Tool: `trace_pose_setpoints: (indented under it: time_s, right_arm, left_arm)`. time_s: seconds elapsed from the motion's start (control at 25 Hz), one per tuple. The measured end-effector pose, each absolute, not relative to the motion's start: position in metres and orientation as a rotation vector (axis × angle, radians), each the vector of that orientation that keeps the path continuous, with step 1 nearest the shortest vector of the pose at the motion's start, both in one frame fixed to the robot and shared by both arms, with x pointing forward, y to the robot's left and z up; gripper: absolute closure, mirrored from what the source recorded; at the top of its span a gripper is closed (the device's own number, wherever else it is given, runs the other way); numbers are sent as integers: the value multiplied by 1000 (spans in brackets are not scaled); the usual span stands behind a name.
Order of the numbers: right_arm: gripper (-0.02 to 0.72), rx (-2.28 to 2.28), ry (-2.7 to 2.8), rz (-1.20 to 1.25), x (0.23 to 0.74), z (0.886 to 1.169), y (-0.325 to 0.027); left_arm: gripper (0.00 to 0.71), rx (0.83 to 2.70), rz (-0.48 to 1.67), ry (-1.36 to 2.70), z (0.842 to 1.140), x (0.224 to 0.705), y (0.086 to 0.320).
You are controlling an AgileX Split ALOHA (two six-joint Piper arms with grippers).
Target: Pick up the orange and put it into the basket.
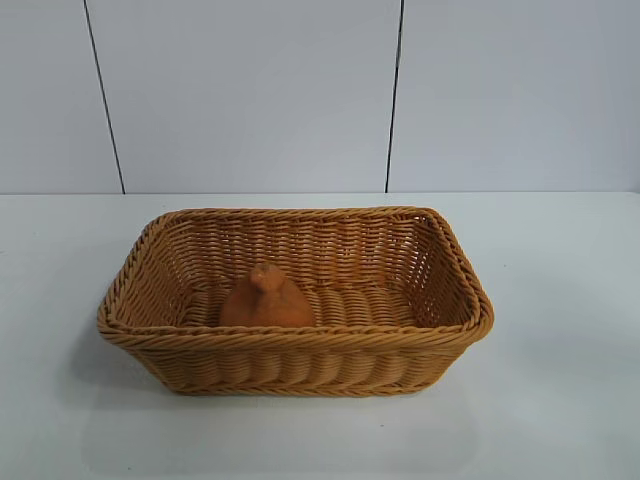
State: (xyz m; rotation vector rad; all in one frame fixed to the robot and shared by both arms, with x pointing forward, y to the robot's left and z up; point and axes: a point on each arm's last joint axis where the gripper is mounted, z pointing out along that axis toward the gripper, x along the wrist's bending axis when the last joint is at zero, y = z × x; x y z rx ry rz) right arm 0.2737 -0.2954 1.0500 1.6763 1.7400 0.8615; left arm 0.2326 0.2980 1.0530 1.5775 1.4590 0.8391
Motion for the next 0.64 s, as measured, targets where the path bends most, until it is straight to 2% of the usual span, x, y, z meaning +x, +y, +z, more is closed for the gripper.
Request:
trace_pose_setpoints:
  time_s: [0.32,0.64]
  right_arm:
    - [63,1524,1583,1027,238,1053,-298]
    - [63,1511,1572,1038,235,1053,-298]
  left_arm:
    - [129,1578,839,1459,1053,233,298]
    - [129,1578,839,1459,1053,233,298]
